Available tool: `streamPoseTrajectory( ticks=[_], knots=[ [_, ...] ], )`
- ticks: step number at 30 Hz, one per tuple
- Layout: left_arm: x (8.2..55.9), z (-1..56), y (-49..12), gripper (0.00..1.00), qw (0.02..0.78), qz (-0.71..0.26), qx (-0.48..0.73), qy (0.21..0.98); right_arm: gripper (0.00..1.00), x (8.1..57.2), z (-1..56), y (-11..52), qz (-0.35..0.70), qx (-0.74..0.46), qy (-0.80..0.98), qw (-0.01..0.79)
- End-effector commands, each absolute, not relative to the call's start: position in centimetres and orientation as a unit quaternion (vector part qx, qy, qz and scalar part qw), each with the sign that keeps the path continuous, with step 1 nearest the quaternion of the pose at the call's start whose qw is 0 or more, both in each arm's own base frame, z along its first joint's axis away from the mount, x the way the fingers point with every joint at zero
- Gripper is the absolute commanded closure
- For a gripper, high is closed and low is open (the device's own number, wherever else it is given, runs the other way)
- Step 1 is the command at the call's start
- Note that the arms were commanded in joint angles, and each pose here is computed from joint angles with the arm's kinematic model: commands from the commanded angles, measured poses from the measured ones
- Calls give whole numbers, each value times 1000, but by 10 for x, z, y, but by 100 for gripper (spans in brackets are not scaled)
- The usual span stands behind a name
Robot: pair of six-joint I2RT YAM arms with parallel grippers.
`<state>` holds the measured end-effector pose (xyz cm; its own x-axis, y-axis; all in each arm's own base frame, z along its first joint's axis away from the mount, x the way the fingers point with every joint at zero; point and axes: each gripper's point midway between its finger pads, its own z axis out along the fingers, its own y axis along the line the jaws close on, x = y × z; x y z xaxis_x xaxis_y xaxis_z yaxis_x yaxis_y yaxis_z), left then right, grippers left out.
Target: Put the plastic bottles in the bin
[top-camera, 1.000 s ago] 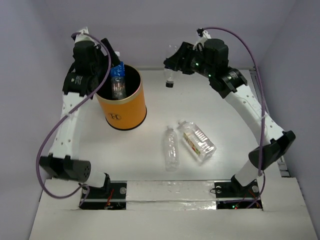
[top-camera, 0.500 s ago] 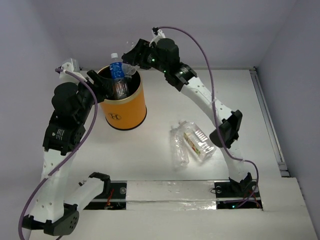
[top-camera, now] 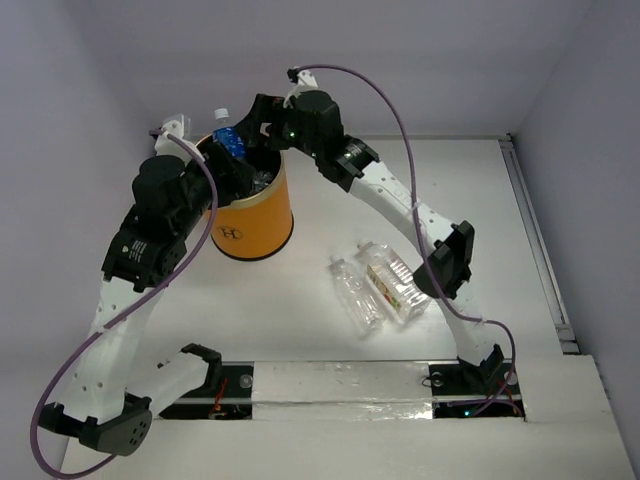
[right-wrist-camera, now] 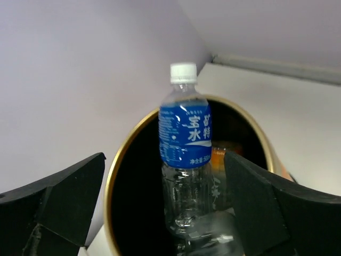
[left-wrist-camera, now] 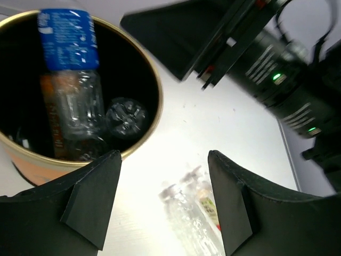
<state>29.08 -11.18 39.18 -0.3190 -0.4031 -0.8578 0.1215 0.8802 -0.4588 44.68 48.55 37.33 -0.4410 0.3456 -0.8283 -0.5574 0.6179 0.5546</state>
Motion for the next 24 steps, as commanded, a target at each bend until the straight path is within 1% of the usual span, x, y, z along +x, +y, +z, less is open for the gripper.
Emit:
streamPoseTrajectory(
  ticks=[1, 3, 5, 6, 7, 8, 9, 10, 11, 12, 13, 14, 15, 16, 17, 18, 19, 20, 21, 22, 23, 24],
  knots=[
    [274, 414, -125, 37, 584, -270, -65, 763, 4, 416, 488, 440, 449, -69, 653, 607],
    [264, 400, -144, 37, 556, -299, -44, 774, 8, 407, 499, 430, 452, -66, 645, 613],
    [256, 389, -160, 39, 533, -324, -28, 781, 28, 398, 498, 408, 443, -56, 651, 614],
    [255, 373, -169, 40, 517, -332, -30, 788, 40, 399, 493, 396, 434, -48, 658, 614],
    [246, 364, -184, 41, 501, -347, -12, 793, 60, 406, 456, 386, 407, -44, 690, 597],
    [244, 355, -193, 46, 491, -350, -8, 798, 72, 391, 468, 362, 404, -37, 685, 605],
    [243, 330, -203, 49, 466, -350, -8, 812, 83, 387, 457, 350, 393, -34, 695, 601],
    [234, 314, -217, 57, 444, -355, 3, 823, 96, 388, 400, 335, 359, -32, 738, 571],
    [231, 301, -224, 62, 429, -355, 3, 831, 100, 380, 379, 321, 345, -29, 755, 557],
    [226, 273, -231, 67, 401, -347, 4, 848, 100, 360, 386, 298, 346, -21, 751, 561],
    [220, 264, -239, 76, 382, -356, -3, 853, 100, 350, 366, 284, 335, -16, 765, 550],
    [209, 248, -251, 82, 360, -360, 8, 860, 100, 326, 327, 262, 320, -10, 789, 524],
    [205, 242, -257, 89, 350, -366, 8, 862, 100, 321, 287, 259, 301, -15, 815, 495],
    [201, 237, -261, 95, 338, -372, -2, 865, 100, 298, 292, 246, 320, -8, 808, 495],
    [195, 233, -269, 100, 329, -374, 4, 867, 100, 284, 273, 237, 317, -3, 820, 477],
    [196, 225, -275, 100, 321, -369, 2, 872, 100, 269, 237, 226, 301, 4, 841, 450],
    [195, 222, -280, 100, 313, -369, -3, 875, 100, 256, 245, 213, 311, 22, 832, 459],
    [195, 216, -284, 100, 306, -365, -5, 879, 100, 247, 235, 203, 301, 29, 840, 452],
    [192, 205, -294, 97, 289, -358, 0, 888, 100, 239, 223, 196, 293, 36, 846, 444],
    [189, 199, -300, 86, 278, -355, 2, 893, 100, 234, 226, 187, 288, 43, 843, 453],
    [187, 193, -307, 79, 263, -355, -6, 897, 99, 228, 216, 181, 274, 43, 854, 439],
    [182, 182, -318, 71, 246, -353, -3, 903, 94, 225, 212, 178, 267, 43, 860, 433]
  ],
)
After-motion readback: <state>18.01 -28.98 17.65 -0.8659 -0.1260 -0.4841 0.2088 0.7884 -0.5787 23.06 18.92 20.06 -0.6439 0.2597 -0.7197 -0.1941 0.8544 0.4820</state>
